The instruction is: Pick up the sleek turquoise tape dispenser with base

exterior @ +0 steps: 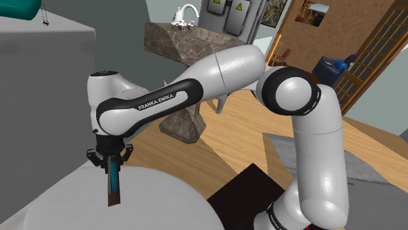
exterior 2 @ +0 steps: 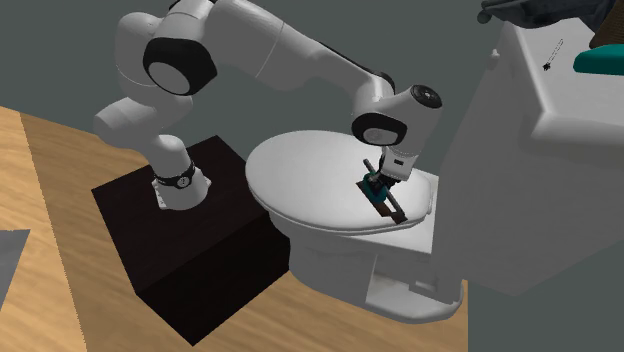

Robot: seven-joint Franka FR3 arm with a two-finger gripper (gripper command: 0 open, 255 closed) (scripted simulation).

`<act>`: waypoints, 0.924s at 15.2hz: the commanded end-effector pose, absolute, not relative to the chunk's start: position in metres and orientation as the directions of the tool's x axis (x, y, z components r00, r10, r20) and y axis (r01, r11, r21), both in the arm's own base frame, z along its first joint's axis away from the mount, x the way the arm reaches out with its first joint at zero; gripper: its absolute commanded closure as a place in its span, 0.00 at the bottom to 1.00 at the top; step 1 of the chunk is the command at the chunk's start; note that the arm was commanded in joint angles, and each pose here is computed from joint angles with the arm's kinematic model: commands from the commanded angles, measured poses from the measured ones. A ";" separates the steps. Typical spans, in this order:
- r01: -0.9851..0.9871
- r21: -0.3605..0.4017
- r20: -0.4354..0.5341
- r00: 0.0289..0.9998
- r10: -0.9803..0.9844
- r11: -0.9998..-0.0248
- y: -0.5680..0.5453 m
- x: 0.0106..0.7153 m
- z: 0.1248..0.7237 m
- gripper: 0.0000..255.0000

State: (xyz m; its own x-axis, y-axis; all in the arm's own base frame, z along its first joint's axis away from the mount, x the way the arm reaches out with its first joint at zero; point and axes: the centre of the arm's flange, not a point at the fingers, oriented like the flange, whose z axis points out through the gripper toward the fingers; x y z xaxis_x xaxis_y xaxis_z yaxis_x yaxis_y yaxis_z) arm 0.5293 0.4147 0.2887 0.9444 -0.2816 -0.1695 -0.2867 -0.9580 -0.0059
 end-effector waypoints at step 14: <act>-0.287 -0.006 -0.170 0.944 -0.281 -0.958 0.415 0.529 0.363 1.00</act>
